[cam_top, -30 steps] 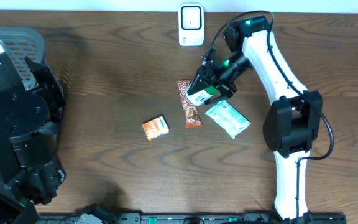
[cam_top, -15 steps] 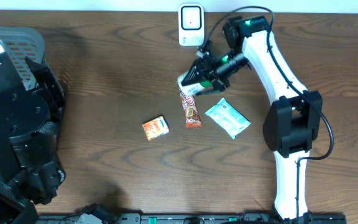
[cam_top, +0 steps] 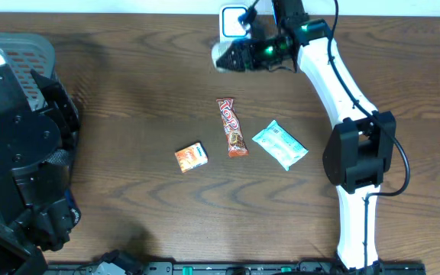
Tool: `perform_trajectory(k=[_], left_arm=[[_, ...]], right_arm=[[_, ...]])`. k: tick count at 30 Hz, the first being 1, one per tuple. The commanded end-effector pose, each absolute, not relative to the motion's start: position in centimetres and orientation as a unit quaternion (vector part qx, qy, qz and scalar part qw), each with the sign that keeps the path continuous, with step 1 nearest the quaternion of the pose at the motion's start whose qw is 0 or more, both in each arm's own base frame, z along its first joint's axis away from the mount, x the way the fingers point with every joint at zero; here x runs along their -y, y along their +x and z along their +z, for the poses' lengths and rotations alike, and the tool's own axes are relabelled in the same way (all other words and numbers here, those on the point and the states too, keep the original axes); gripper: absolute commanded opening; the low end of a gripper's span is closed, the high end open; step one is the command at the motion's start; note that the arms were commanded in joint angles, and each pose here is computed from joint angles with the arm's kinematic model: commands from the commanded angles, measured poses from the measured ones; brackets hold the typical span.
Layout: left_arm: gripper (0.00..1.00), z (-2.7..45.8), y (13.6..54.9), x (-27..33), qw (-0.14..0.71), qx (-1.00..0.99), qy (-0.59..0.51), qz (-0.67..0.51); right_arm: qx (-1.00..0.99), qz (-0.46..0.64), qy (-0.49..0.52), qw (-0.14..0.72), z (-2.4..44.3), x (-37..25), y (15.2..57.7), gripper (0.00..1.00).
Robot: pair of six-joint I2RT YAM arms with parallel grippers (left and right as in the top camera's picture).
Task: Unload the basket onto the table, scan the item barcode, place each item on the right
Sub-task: 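Raise the jar up to the white scanner face, then hold the jar's label in front of the scanner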
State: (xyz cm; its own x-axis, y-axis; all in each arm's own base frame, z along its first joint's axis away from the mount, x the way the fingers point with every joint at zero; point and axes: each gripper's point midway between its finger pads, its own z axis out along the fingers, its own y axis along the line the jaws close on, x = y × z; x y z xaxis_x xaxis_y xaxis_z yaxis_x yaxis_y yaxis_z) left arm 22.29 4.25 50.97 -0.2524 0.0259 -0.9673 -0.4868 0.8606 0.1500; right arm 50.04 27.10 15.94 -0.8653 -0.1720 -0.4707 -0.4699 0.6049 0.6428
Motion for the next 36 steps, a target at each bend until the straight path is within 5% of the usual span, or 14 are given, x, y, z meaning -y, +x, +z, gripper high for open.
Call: perform_trajectory(k=[1, 18, 36], left_arm=[[0.85, 51.0, 22.1, -4.5, 0.593, -0.759, -0.157, 0.218], [0.85, 51.0, 22.1, -4.5, 0.593, -0.759, -0.157, 0.218], [0.86, 51.0, 22.1, -4.5, 0.593, -0.759, -0.157, 0.218]], right_arm=[[-0.899, 0.302, -0.155, 0.275, 17.6, -24.6, 53.9, 0.54], [-0.844, 0.092, -0.072, 0.524, 21.4, -22.3, 63.6, 0.48], [-0.817, 0.062, -0.067, 0.569, 16.8, -23.8, 66.7, 0.54]])
